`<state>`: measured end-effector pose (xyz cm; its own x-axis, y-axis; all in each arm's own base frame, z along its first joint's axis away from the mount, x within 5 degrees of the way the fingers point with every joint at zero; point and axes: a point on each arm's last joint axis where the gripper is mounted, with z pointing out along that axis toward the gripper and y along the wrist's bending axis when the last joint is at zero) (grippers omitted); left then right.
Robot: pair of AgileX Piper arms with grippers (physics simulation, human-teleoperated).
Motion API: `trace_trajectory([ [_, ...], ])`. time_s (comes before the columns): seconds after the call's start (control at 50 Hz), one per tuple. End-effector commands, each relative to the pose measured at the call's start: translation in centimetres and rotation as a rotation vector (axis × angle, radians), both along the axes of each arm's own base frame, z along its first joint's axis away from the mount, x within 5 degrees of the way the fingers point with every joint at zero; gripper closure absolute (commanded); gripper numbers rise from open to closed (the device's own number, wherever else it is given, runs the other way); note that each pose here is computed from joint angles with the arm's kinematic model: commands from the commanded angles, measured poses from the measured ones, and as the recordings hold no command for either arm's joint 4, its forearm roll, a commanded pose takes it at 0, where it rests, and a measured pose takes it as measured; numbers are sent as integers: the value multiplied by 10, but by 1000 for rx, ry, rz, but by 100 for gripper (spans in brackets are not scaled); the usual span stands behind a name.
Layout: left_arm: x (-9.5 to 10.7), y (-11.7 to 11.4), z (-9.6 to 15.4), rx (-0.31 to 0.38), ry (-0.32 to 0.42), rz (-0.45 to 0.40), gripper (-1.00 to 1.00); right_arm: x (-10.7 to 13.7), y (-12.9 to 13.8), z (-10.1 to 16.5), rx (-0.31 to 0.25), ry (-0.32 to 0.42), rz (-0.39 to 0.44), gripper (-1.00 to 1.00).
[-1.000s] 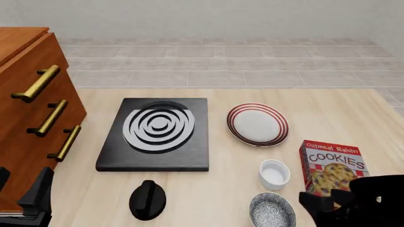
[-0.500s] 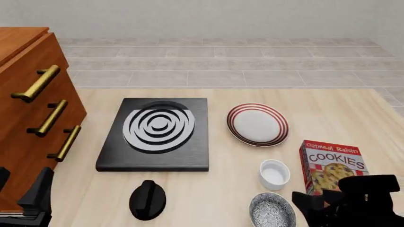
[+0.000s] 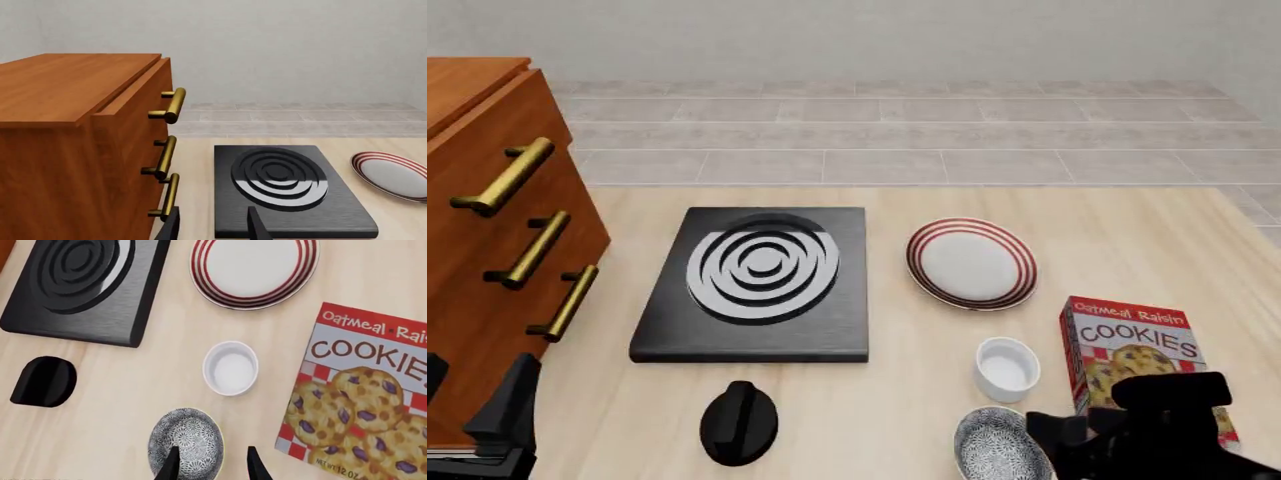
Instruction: Pick the akita bowl next to the ramekin and place it on the plate.
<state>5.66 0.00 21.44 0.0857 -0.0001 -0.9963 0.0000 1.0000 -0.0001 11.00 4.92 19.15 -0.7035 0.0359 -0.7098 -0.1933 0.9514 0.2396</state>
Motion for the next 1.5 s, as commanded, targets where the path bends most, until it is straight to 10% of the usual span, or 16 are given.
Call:
trace_trajectory([
  [0.02, 0, 0, 0, 0, 0, 0, -100, 4, 4, -11, -17, 26, 17, -100],
  [1.5, 0, 0, 0, 0, 0, 0, -100, 10, 16, -52, -35, 126, 52, -100],
])
